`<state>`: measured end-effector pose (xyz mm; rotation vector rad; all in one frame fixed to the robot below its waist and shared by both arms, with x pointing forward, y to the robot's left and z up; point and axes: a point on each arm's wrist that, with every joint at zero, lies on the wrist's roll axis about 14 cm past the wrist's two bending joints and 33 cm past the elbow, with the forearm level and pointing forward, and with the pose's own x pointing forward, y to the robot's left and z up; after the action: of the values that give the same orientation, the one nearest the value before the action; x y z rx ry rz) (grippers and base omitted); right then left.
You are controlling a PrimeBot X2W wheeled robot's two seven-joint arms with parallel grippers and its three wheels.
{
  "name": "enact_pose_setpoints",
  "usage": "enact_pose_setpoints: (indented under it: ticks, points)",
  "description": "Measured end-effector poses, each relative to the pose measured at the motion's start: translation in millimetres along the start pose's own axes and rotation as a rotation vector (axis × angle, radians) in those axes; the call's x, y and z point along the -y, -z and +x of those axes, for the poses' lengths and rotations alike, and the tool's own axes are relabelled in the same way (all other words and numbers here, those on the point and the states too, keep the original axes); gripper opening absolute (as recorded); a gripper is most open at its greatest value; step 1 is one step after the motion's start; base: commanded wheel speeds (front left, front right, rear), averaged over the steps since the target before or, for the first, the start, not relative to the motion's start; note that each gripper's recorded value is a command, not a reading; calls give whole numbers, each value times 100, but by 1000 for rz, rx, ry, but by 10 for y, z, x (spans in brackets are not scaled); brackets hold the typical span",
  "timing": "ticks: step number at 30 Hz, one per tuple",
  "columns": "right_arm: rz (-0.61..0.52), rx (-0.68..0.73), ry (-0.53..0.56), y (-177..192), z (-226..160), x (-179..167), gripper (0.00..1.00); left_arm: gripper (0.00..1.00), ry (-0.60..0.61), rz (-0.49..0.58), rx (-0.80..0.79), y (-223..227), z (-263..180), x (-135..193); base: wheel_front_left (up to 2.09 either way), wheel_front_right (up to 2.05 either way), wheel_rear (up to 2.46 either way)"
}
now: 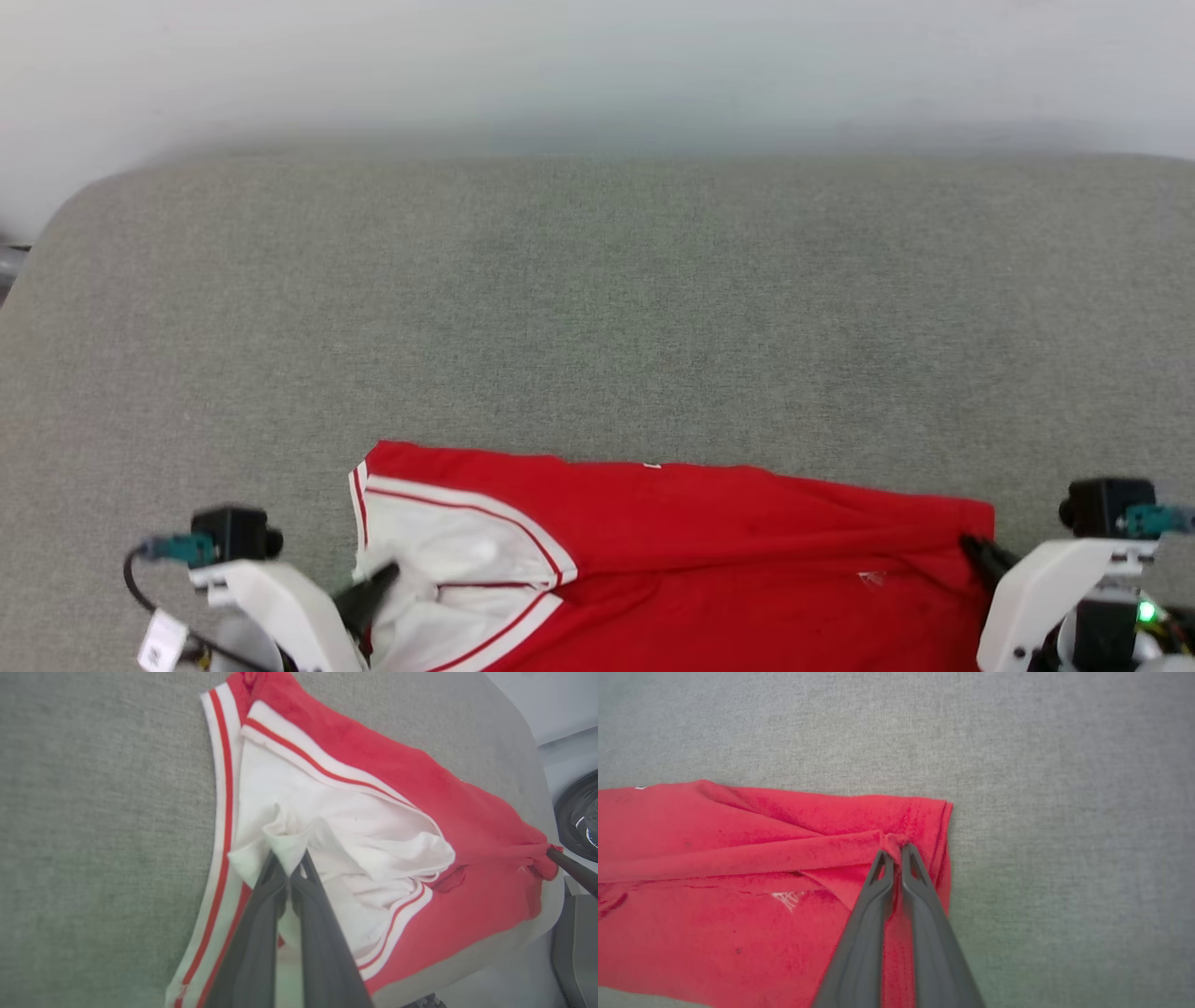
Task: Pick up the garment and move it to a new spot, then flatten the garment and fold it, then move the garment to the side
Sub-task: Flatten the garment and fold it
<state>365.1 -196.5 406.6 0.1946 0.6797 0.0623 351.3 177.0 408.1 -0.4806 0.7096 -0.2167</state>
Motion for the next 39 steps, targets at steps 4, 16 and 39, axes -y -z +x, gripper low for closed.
enact_pose_setpoints:
  ticks: [4,16,39]
  points:
    - [30,-2,12,197,-54,34,21,0,-13,-51,-41,295,-71,-18,0,0,0]
    - [48,236,-4,-2,-219,-69,100,100,-45,57,192,109,-66,16,0,0,0]
    - [45,-170,-12,229,-31,123,100,100,-26,385,824,-1069,-617,666,0,0,0]
